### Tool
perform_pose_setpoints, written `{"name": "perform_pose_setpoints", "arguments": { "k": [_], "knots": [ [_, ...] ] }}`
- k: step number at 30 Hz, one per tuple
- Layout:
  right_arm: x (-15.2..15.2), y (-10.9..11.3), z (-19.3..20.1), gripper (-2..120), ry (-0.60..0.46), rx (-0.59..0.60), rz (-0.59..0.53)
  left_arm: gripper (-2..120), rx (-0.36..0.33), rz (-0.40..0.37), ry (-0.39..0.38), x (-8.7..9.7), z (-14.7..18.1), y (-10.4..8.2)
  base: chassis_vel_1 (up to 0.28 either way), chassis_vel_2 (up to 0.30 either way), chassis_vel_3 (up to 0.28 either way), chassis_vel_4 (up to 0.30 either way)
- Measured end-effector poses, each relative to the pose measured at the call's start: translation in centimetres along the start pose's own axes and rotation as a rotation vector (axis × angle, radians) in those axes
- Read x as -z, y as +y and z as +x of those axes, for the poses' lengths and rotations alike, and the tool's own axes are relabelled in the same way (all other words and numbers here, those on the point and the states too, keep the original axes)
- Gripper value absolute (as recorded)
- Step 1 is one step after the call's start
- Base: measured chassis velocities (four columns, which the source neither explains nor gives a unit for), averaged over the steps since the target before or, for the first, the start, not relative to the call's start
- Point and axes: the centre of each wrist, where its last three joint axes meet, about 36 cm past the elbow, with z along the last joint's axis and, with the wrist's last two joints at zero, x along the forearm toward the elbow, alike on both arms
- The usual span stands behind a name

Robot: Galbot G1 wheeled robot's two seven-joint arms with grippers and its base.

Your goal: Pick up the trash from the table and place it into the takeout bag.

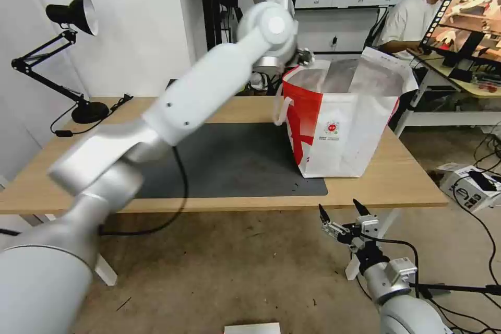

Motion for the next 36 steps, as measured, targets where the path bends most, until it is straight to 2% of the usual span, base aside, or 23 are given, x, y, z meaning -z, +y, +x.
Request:
{"name": "perform_pose_setpoints", "arguments": {
  "k": [1, 2, 3, 5, 6, 7, 9, 10, 12, 13, 14, 16, 17, 19, 22, 23, 24, 27, 28, 30, 31, 33, 36],
  "knots": [
    [0.0, 0.0, 0.0, 100, 0.000, 0.000, 0.000, 88, 0.014, -0.012, -0.026, -1.4, 0.9, 1.5, 0.000, 0.000, 0.000, 0.000],
    [0.0, 0.0, 0.0, 100, 0.000, 0.000, 0.000, 88, 0.014, -0.012, -0.026, -1.4, 0.9, 1.5, 0.000, 0.000, 0.000, 0.000],
    [0.0, 0.0, 0.0, 100, 0.000, 0.000, 0.000, 91, 0.032, -0.024, -0.067, -2.8, 1.6, 2.7, 0.000, 0.000, 0.000, 0.000],
    [0.0, 0.0, 0.0, 100, 0.000, 0.000, 0.000, 99, 0.090, -0.033, -0.240, -6.8, 3.0, 5.5, 0.000, 0.000, 0.000, 0.000],
    [0.0, 0.0, 0.0, 100, 0.000, 0.000, 0.000, 99, 0.090, -0.033, -0.240, -6.8, 3.0, 5.5, 0.000, 0.000, 0.000, 0.000],
    [0.0, 0.0, 0.0, 100, 0.000, 0.000, 0.000, 99, 0.110, -0.028, -0.329, -9.2, 4.2, 7.6, 0.000, 0.000, 0.000, 0.000],
    [0.0, 0.0, 0.0, 100, 0.000, 0.000, 0.000, 100, 0.120, -0.017, -0.402, -12.6, 5.9, 10.3, 0.000, 0.000, 0.000, 0.000],
    [0.0, 0.0, 0.0, 100, 0.000, 0.000, 0.000, 100, 0.120, -0.017, -0.402, -12.6, 5.9, 10.3, 0.000, 0.000, 0.000, 0.000],
    [0.0, 0.0, 0.0, 100, 0.000, 0.000, 0.000, 100, 0.101, -0.053, -0.543, -16.8, 8.2, 14.0, 0.000, 0.000, 0.000, 0.000],
    [0.0, 0.0, 0.0, 100, 0.000, 0.000, 0.000, 100, 0.101, -0.053, -0.543, -16.8, 8.2, 14.0, 0.000, 0.000, 0.000, 0.000],
    [0.0, 0.0, 0.0, 100, 0.000, 0.000, 0.000, 100, 0.094, -0.064, -0.581, -18.4, 9.2, 15.3, 0.000, 0.000, 0.000, 0.000],
    [0.0, 0.0, 0.0, 100, 0.000, 0.000, 0.000, 100, 0.111, -0.060, -0.604, -22.1, 10.9, 17.5, 0.000, 0.000, 0.000, 0.000],
    [0.0, 0.0, 0.0, 100, 0.000, 0.000, 0.000, 100, 0.111, -0.060, -0.604, -22.1, 10.9, 17.5, 0.000, 0.000, 0.000, 0.000],
    [0.0, 0.0, 0.0, 100, 0.000, 0.000, 0.000, 100, 0.138, -0.073, -0.650, -25.8, 11.5, 19.2, 0.000, 0.000, 0.000, 0.000],
    [0.0, 0.0, 0.0, 100, 0.000, 0.000, 0.000, 100, 0.151, -0.104, -0.656, -27.8, 10.8, 19.7, 0.000, 0.000, 0.000, 0.000],
    [0.0, 0.0, 0.0, 100, 0.000, 0.000, 0.000, 100, 0.183, -0.126, -0.674, -29.8, 10.6, 20.3, 0.000, 0.000, 0.000, 0.000],
    [0.0, 0.0, 0.0, 100, 0.000, 0.000, 0.000, 100, 0.183, -0.126, -0.674, -29.8, 10.6, 20.3, 0.000, 0.000, 0.000, 0.000],
    [0.0, 0.0, 0.0, 100, 0.000, 0.000, 0.000, 100, 0.235, -0.144, -0.661, -34.7, 12.0, 21.6, 0.000, 0.000, 0.000, 0.000],
    [0.0, 0.0, 0.0, 100, 0.000, 0.000, 0.000, 100, 0.235, -0.144, -0.661, -34.7, 12.0, 21.6, 0.000, 0.000, 0.000, 0.000],
    [0.0, 0.0, 0.0, 100, 0.000, 0.000, 0.000, 100, 0.278, -0.136, -0.663, -37.7, 13.1, 22.4, 0.000, 0.000, 0.000, 0.000],
    [0.0, 0.0, 0.0, 100, 0.000, 0.000, 0.000, 100, 0.278, -0.136, -0.663, -37.7, 13.1, 22.4, 0.000, 0.000, 0.000, 0.000],
    [0.0, 0.0, 0.0, 100, 0.000, 0.000, 0.000, 100, 0.321, -0.105, -0.638, -41.3, 14.8, 22.8, 0.000, 0.000, 0.000, 0.000],
    [0.0, 0.0, 0.0, 100, 0.000, 0.000, 0.000, 100, 0.341, -0.075, -0.619, -43.5, 16.3, 22.4, 0.000, 0.000, 0.000, 0.000]
  ]
}}
